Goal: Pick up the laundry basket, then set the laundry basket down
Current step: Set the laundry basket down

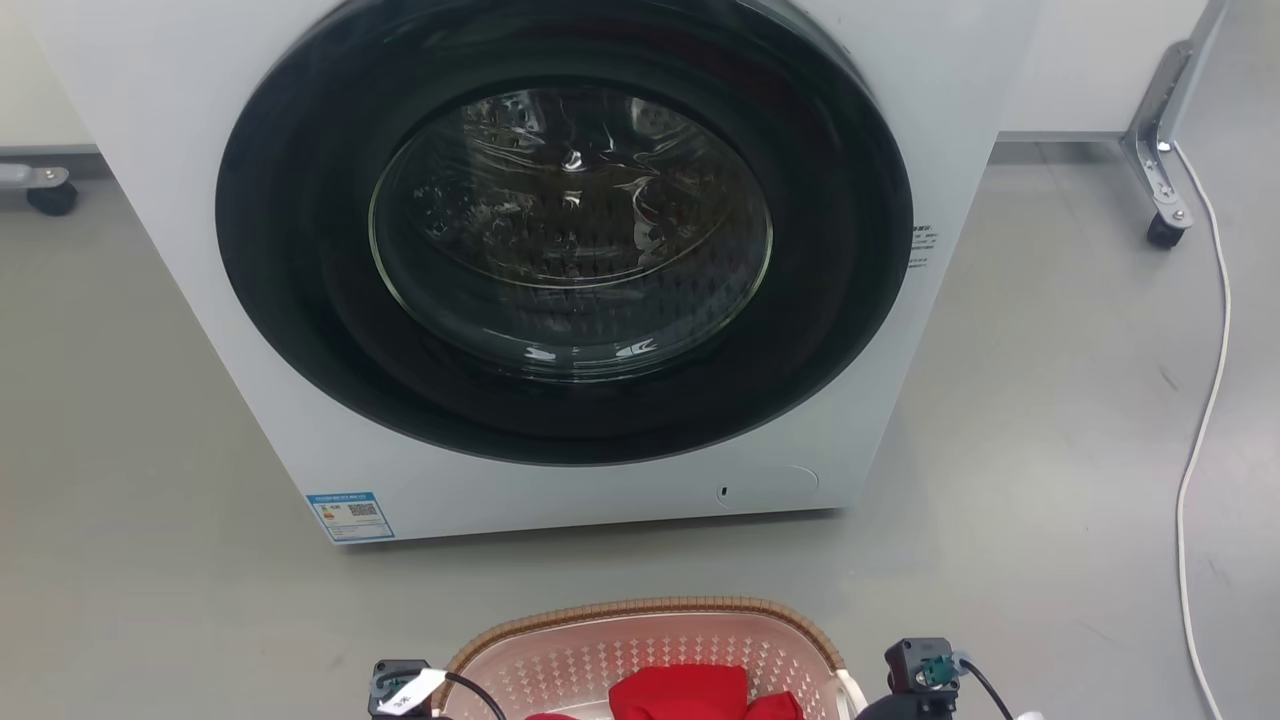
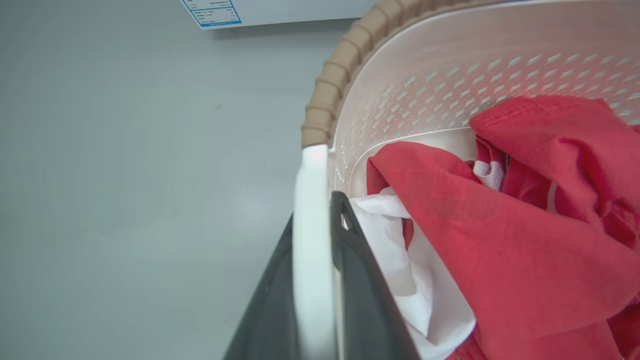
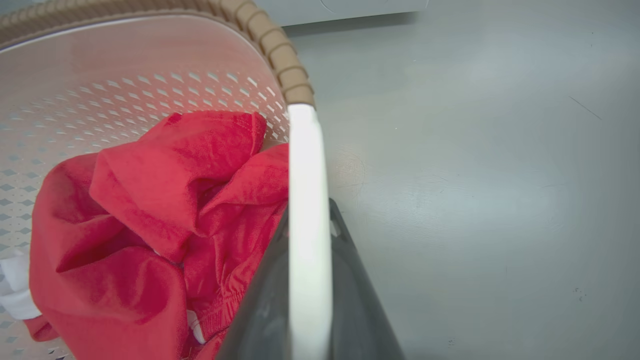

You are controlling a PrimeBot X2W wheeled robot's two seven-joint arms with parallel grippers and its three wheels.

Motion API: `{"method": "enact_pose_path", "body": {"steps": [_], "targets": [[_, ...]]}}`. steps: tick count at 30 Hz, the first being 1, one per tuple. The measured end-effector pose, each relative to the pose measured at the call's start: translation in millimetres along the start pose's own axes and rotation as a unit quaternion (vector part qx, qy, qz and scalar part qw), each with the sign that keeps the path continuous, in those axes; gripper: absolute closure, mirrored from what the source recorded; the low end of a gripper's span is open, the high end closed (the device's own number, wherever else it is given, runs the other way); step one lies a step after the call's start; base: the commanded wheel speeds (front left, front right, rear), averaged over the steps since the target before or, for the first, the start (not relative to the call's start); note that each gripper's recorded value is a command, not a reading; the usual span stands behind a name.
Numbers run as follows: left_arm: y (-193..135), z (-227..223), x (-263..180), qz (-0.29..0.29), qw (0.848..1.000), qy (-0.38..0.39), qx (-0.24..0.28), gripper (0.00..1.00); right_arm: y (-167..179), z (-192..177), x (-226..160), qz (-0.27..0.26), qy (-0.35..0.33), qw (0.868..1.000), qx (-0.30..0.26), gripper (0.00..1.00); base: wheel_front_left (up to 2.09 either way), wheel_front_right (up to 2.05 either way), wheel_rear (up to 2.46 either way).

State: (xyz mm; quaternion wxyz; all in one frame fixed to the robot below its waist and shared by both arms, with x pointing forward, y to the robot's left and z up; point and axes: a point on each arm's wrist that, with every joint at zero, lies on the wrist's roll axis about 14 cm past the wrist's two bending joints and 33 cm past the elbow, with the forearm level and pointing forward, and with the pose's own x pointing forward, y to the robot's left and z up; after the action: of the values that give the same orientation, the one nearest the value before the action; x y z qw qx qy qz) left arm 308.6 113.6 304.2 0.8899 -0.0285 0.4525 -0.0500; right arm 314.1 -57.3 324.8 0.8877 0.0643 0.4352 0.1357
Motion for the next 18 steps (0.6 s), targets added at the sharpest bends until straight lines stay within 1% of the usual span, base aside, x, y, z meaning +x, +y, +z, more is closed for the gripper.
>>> {"method": "enact_pose_path", "body": {"steps": [6,14,18], "targets": [[1,3,6,0.001,1.000,0.005,0.000,1.00,-2,12,6,0.000,-0.003,1.000,-0.003,1.00,0.00,0.00,0.00],[1,45,25,-0.001,1.000,-0.021,-0.002,1.00,-10,54,25,-0.005,-0.026,1.000,-0.009,1.00,0.00,0.00,0.00],[1,60,37,-0.002,1.000,-0.029,-0.004,1.00,-17,68,38,-0.011,-0.032,0.999,-0.009,1.00,0.00,0.00,0.00]]}}
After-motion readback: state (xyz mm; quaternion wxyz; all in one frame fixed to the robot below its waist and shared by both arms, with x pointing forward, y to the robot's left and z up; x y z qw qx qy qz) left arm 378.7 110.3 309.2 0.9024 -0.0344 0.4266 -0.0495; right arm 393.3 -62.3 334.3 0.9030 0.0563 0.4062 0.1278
